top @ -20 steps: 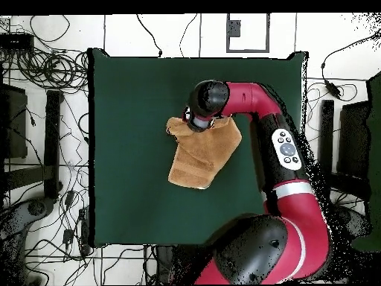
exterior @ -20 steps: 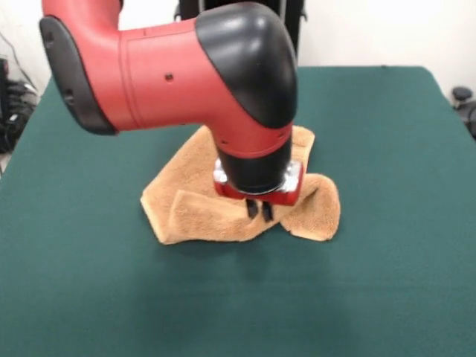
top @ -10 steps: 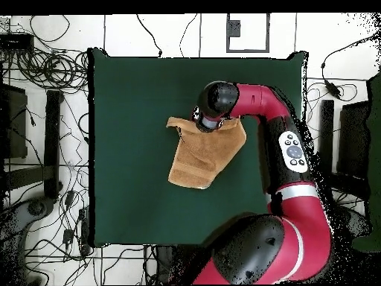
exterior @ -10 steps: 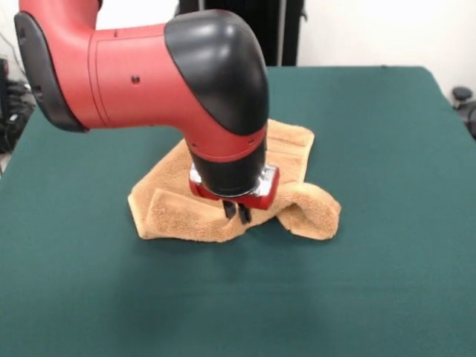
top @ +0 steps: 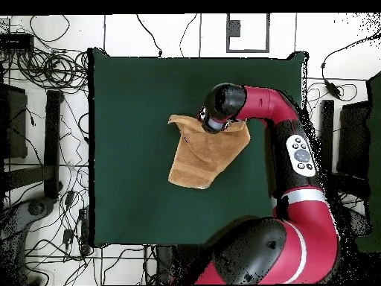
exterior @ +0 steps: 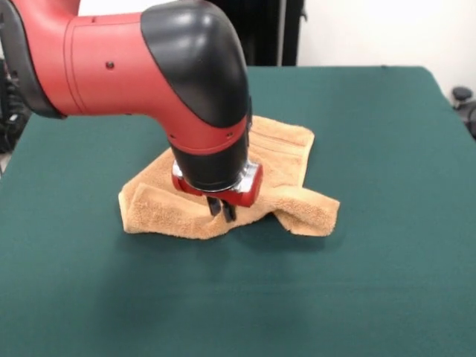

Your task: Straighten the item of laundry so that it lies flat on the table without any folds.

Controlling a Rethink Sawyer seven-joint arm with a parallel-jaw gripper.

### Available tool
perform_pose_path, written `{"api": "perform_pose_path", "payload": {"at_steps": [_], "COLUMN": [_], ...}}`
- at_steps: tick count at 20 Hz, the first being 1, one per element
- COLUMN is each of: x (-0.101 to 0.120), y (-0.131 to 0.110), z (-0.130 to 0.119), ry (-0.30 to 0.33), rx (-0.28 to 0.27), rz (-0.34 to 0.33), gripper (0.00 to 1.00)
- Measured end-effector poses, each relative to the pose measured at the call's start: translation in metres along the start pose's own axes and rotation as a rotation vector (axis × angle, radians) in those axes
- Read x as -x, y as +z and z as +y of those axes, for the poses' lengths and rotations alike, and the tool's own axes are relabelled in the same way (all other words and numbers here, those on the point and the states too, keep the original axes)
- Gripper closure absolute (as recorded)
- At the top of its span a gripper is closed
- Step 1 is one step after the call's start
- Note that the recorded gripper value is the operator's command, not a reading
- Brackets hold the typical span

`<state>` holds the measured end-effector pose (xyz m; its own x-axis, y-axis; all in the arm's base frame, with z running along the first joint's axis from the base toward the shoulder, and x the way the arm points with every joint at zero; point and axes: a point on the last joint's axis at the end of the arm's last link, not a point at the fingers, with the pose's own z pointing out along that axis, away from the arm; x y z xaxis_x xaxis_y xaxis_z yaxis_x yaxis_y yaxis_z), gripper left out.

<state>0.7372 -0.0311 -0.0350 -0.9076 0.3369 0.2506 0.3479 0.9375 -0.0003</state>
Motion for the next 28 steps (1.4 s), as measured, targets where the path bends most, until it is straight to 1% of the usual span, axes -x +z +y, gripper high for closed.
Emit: {"api": "perform_pose_path", "payload": {"at_steps": [3,8,14,18,19,22,23,25,28], "x": [0.002,0.007,0.01,0.013,0.015,0.019,0.023,0.026,0.027], "y": [-0.001,0.004,0.01,0.009,0.007,0.004,0.003,0.001,0.001], "z": [-0.006,-0.012,-0.013,-0.012,-0.012,-0.012,-0.012,-0.012,-0.012], "ry": [0.016,0.029,0.035,0.029,0.019,0.009,0.004,0.002,0.001], "rx": [-0.008,-0.011,-0.006,-0.006,-0.008,-0.008,-0.007,-0.005,-0.004], "rz": [0.028,0.028,0.025,-0.003,-0.044,-0.092,-0.121,-0.145,-0.148], "gripper": [1.0,1.0,1.0,1.0,1.0,1.0,1.0,1.0,1.0]}}
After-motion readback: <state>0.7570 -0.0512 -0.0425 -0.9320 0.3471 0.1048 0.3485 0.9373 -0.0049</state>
